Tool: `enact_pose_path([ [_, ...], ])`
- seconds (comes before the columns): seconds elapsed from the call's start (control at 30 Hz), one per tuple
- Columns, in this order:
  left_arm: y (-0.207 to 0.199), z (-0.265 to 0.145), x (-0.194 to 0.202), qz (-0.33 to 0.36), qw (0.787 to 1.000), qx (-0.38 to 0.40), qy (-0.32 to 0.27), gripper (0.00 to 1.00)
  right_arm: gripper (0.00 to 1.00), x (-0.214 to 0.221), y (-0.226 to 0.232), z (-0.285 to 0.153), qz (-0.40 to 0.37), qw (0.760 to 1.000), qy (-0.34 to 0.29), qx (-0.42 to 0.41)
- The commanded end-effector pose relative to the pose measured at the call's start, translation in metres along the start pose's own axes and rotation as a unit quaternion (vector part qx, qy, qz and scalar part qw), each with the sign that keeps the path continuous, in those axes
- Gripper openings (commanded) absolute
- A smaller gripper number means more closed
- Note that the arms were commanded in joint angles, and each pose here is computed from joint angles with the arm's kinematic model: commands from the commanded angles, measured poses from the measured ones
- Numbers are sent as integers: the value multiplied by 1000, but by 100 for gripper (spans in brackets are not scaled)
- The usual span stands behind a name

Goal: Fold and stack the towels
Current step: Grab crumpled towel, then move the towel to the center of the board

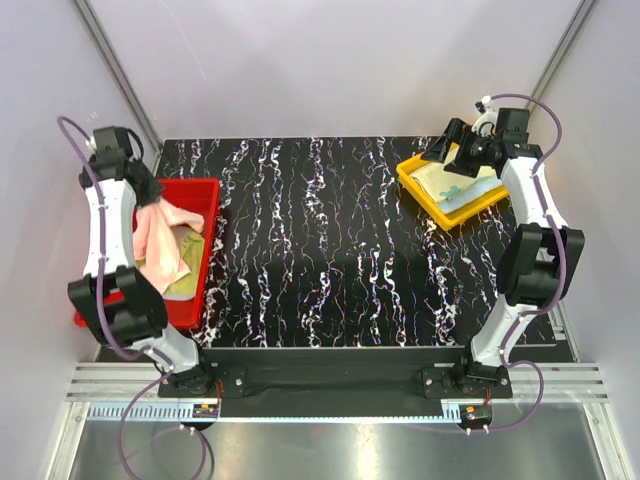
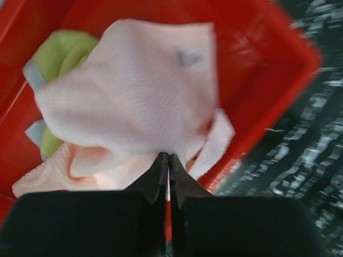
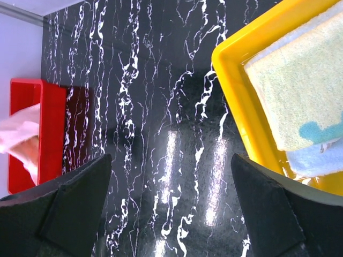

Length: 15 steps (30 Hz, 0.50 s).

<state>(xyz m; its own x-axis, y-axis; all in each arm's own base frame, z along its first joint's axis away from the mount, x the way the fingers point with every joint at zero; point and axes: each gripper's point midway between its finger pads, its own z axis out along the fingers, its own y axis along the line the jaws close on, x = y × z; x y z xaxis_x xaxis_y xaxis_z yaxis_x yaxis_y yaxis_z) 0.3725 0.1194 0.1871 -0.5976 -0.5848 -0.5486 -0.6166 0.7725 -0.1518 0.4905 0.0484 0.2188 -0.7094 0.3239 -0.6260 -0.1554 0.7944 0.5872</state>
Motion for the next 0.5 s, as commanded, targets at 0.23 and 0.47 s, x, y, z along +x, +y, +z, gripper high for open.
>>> enact_pose_path([
  [0.23, -201, -248, 11, 160, 868, 460, -101, 0, 100, -10, 60, -31, -45, 999, -16, -11],
  [0.47, -269, -252, 164, 223, 796, 563, 27, 0, 100, -3, 82, -47, -5, 999, -27, -32],
])
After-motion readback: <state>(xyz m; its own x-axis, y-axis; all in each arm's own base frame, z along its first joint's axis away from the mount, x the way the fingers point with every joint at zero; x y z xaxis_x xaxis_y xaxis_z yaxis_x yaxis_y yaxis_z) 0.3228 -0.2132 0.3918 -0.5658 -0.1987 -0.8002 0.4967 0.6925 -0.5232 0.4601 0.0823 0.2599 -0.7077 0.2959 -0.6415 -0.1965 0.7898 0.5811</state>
